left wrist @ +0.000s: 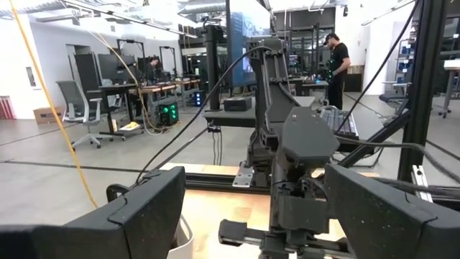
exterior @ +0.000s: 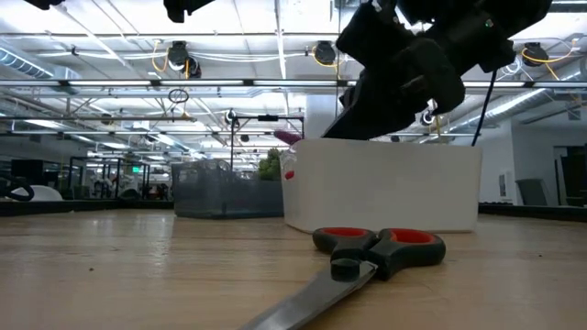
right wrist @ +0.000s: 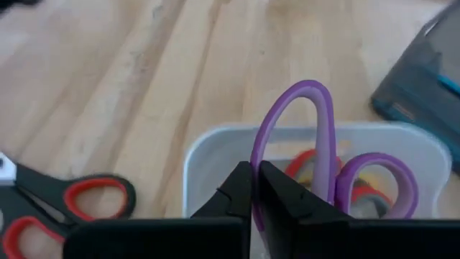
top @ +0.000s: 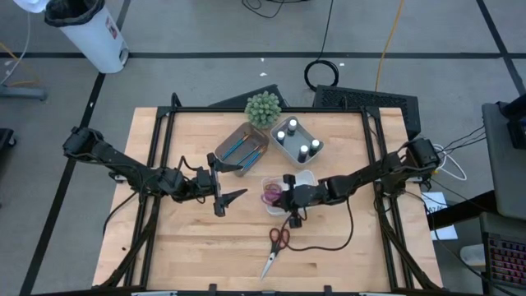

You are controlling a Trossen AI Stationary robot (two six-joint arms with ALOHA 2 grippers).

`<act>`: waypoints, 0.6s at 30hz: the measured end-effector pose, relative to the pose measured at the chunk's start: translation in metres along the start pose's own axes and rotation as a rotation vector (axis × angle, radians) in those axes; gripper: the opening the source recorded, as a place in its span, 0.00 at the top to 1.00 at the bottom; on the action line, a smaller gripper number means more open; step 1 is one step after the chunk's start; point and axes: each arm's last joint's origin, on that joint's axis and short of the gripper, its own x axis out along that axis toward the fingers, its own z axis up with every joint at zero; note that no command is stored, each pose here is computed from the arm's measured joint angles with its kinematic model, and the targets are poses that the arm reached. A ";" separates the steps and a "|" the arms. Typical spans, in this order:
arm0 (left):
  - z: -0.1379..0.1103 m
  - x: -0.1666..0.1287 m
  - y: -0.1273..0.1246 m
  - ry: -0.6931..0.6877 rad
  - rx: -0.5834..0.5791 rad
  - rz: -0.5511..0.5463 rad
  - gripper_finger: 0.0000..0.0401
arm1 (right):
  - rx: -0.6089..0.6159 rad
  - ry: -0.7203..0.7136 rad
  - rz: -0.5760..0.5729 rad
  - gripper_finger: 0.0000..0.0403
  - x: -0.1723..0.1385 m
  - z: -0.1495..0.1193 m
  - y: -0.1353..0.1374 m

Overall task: Pick & Place Paint Supplies
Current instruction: Put the purple scissors into the white bin, then put the black scissors into the white bin

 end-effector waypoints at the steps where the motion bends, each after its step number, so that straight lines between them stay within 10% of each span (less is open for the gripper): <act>1: 0.000 0.000 0.000 0.000 0.003 0.000 0.15 | 0.002 -0.002 0.015 0.99 0.001 0.000 0.000; 18: 0.000 0.000 0.000 0.001 0.004 0.001 0.15 | 0.123 0.038 -0.009 0.68 0.006 -0.006 -0.008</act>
